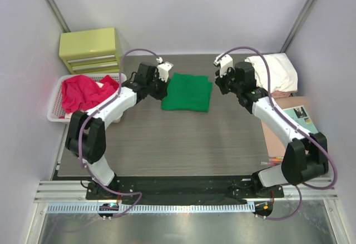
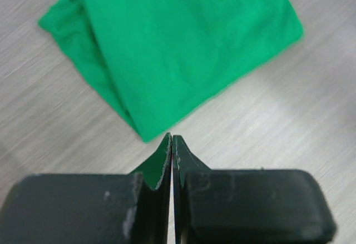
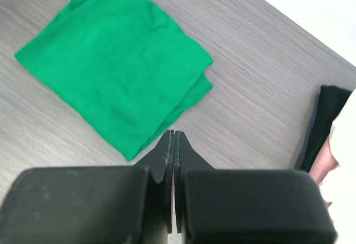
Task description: Fold and stack the t-shirts
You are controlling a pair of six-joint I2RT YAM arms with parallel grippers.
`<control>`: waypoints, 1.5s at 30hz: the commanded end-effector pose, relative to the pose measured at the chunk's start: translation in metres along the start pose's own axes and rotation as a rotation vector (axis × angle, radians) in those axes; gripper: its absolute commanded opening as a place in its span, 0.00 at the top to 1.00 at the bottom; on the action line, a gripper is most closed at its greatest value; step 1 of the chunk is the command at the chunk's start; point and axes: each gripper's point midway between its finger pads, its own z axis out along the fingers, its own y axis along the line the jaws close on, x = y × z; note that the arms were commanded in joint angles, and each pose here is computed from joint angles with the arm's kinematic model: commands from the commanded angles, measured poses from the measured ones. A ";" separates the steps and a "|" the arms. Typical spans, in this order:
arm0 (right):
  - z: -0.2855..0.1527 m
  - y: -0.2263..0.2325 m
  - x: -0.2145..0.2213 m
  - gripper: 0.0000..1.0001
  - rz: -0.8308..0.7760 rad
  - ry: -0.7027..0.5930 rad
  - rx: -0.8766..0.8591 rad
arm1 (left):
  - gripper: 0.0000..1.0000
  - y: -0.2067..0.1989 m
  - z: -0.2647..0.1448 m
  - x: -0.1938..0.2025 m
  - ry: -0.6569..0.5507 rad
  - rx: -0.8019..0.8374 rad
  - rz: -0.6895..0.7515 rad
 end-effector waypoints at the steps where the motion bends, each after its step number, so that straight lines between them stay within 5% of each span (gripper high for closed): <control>1: 0.032 -0.009 0.010 0.99 0.007 0.145 -0.001 | 1.00 0.030 0.014 -0.041 0.023 -0.116 0.017; 4: 0.058 -0.018 0.008 0.99 0.047 0.239 0.014 | 1.00 0.046 0.043 -0.017 0.202 -0.123 -0.032; 5: 0.065 -0.019 0.006 0.99 0.058 0.256 0.007 | 1.00 0.056 0.041 -0.054 0.134 -0.137 -0.049; 8: 0.082 -0.020 -0.014 0.99 0.080 0.228 -0.010 | 1.00 0.072 0.062 -0.057 0.190 -0.141 -0.087; 18: 0.136 -0.019 0.008 0.99 0.104 0.302 -0.041 | 1.00 0.084 0.095 -0.016 0.302 -0.149 -0.099; 30: 0.143 -0.014 0.020 0.99 0.117 0.306 -0.053 | 1.00 0.075 0.059 -0.077 0.134 -0.139 -0.075; 45: 0.159 -0.002 0.066 0.99 0.080 0.386 -0.073 | 1.00 0.055 0.096 -0.064 0.156 -0.078 -0.063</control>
